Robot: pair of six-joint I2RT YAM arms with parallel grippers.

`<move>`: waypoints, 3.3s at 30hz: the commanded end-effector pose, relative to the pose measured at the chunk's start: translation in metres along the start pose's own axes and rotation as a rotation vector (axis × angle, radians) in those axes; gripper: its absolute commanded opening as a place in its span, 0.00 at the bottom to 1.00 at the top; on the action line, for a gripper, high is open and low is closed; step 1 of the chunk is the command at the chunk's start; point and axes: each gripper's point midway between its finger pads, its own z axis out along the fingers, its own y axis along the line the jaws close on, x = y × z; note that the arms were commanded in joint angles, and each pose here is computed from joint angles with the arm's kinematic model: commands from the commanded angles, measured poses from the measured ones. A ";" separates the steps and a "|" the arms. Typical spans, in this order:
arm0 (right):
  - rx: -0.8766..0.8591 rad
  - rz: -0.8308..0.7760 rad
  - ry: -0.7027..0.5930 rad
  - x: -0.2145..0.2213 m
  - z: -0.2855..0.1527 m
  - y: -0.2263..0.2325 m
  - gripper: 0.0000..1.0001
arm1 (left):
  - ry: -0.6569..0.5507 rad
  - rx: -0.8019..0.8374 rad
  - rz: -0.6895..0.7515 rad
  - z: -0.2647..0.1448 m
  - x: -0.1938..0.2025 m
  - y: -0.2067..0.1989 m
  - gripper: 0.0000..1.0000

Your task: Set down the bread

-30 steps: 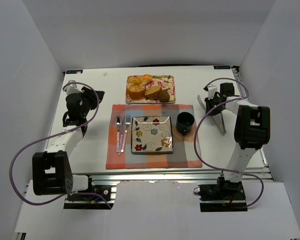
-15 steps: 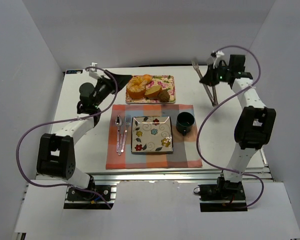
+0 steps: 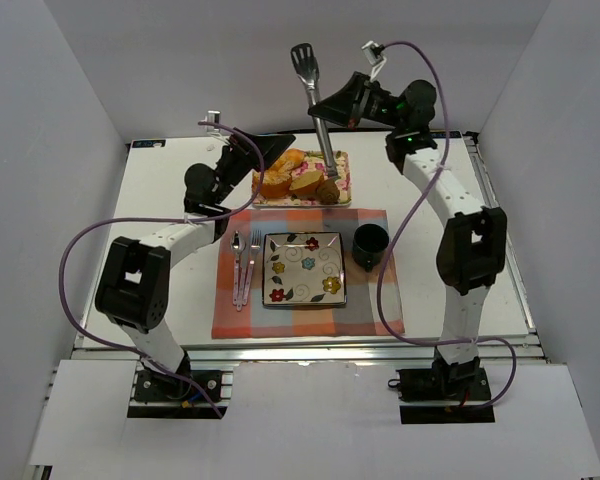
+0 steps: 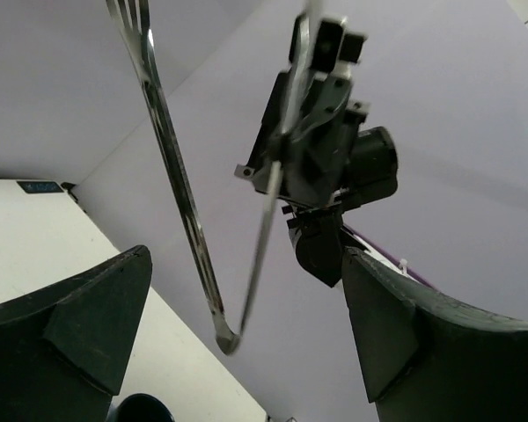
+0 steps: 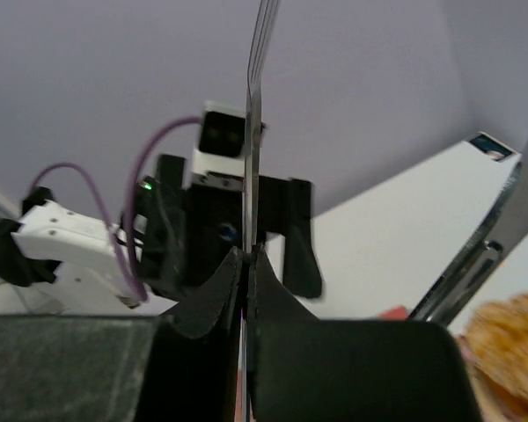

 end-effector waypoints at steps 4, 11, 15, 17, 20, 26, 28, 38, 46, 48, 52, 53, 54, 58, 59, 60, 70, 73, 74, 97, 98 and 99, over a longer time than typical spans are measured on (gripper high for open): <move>-0.172 0.064 -0.079 -0.022 0.032 0.061 0.00 | -0.002 0.061 0.031 0.017 -0.004 -0.025 0.98; -0.213 0.106 -0.084 -0.010 0.048 0.075 0.00 | 0.023 0.098 0.001 0.019 0.003 -0.034 0.98; -0.224 0.141 -0.077 -0.002 0.055 0.077 0.00 | 0.028 0.122 -0.021 0.021 0.006 -0.038 0.98; -0.230 0.163 -0.070 0.004 0.058 0.078 0.00 | 0.027 0.139 -0.035 0.022 0.006 -0.041 0.98; -0.248 0.178 -0.060 0.010 0.061 0.083 0.00 | 0.035 0.142 -0.048 0.023 0.009 -0.040 0.98; -0.234 0.188 -0.050 0.021 0.065 0.074 0.00 | 0.056 0.142 -0.073 0.028 0.015 -0.038 0.89; -0.228 0.184 -0.045 0.024 0.067 0.070 0.00 | 0.075 0.156 -0.095 0.028 0.018 -0.041 0.73; -0.196 0.082 -0.019 0.030 0.068 0.058 0.08 | 0.107 0.123 -0.113 0.027 0.027 -0.030 0.29; -0.212 -0.082 0.004 0.020 0.059 0.060 0.59 | 0.153 0.047 -0.066 0.023 0.035 -0.018 0.28; -0.204 -0.111 0.005 0.016 0.053 0.057 0.62 | 0.158 0.019 -0.051 0.020 0.035 -0.011 0.28; -0.182 -0.137 0.023 0.019 0.040 0.046 0.62 | 0.138 0.007 -0.032 0.014 0.024 -0.011 0.30; -0.172 -0.138 0.022 0.017 0.036 0.044 0.62 | 0.136 0.006 -0.028 0.012 0.022 -0.013 0.31; -0.164 -0.138 0.024 0.017 0.033 0.042 0.62 | 0.131 0.006 -0.018 0.011 0.017 -0.013 0.32; -0.139 -0.118 0.037 0.020 0.025 0.033 0.62 | 0.130 0.014 -0.007 0.006 0.009 -0.017 0.44; -0.134 -0.112 0.040 0.020 0.022 0.033 0.62 | 0.129 0.019 -0.012 0.005 0.007 -0.017 0.47; -0.136 -0.109 0.044 0.022 0.022 0.032 0.62 | 0.132 0.022 -0.018 0.005 0.008 -0.018 0.48; -0.103 -0.131 0.060 0.026 0.008 0.026 0.61 | 0.115 0.030 -0.039 -0.005 -0.005 -0.018 0.53; -0.010 -0.224 0.084 0.022 -0.002 0.011 0.62 | 0.106 -0.061 -0.022 -0.018 -0.020 0.003 0.52; 0.029 -0.264 0.096 0.021 -0.007 0.003 0.62 | 0.117 -0.125 -0.021 -0.025 -0.022 0.019 0.51; 0.315 -0.440 0.431 0.120 -0.125 -0.057 0.59 | 0.413 -1.610 0.457 -0.323 -0.039 0.211 0.39; 0.315 -0.437 0.432 0.121 -0.126 -0.057 0.59 | 0.413 -1.613 0.464 -0.325 -0.038 0.213 0.39; 0.315 -0.436 0.432 0.122 -0.126 -0.057 0.59 | 0.416 -1.619 0.461 -0.329 -0.036 0.215 0.39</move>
